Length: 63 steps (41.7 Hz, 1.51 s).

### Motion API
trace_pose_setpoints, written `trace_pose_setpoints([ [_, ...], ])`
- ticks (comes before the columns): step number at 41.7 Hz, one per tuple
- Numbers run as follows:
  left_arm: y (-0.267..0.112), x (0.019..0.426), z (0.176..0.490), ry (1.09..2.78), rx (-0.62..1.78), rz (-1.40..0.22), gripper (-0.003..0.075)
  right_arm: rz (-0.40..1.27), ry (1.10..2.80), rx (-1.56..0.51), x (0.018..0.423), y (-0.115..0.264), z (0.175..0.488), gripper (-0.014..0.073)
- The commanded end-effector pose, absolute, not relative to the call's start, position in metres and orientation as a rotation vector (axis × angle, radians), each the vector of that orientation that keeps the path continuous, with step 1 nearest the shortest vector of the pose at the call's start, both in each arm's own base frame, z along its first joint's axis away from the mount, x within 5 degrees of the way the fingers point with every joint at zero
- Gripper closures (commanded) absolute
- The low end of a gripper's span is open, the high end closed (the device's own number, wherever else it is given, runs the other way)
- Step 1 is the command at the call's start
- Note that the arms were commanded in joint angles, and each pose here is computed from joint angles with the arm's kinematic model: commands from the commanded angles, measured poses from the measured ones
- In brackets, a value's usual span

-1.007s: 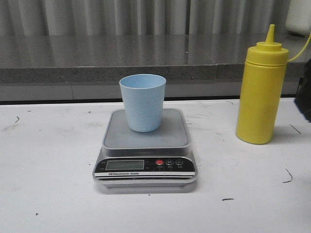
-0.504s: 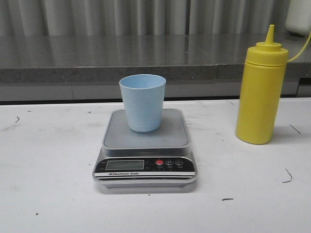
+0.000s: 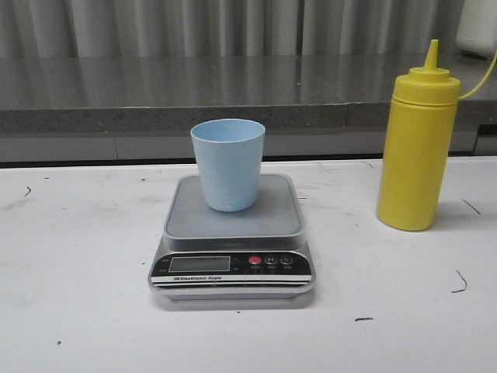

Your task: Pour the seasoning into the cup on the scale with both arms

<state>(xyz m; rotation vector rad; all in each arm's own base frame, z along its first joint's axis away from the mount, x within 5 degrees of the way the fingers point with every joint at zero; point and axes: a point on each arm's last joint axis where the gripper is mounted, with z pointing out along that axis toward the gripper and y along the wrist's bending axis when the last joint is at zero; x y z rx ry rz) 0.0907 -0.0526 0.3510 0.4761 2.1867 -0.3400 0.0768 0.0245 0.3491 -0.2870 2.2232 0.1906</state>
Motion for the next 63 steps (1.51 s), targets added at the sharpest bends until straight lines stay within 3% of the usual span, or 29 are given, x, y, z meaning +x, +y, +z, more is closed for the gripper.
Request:
trace_pose_setpoints([
  [1,-0.055,0.092,0.364,2.099,0.456,-0.374,0.0364,0.204,2.13,-0.288,0.079,0.025,0.363,0.0143],
  [5,-0.055,0.092,0.364,2.099,0.456,-0.374,0.0364,0.204,2.129,-0.288,0.079,0.025,0.363,0.0375],
  [9,-0.055,0.092,0.364,2.099,0.456,-0.374,0.0379,0.204,2.129,-0.288,0.079,0.025,0.363,0.0549],
  [13,-0.055,0.092,0.364,2.101,0.456,-0.374,0.048,0.204,2.129,-0.288,0.079,0.025,0.363,0.0667],
  [21,-0.055,0.092,0.364,2.104,0.455,-0.38,0.0742,0.201,2.13,-0.288,0.079,0.025,0.363,0.0663],
  [47,-0.047,0.085,0.353,2.076,0.41,-0.377,0.074,0.199,2.136,-0.289,0.079,0.025,0.363,0.0663],
  [54,-0.028,0.075,0.338,1.903,0.242,-0.309,0.074,0.197,2.136,-0.289,0.079,0.025,0.363,0.0663],
  [63,-0.01,0.062,0.288,1.632,0.053,-0.208,0.074,0.197,2.136,-0.289,0.079,0.025,0.363,0.0663],
])
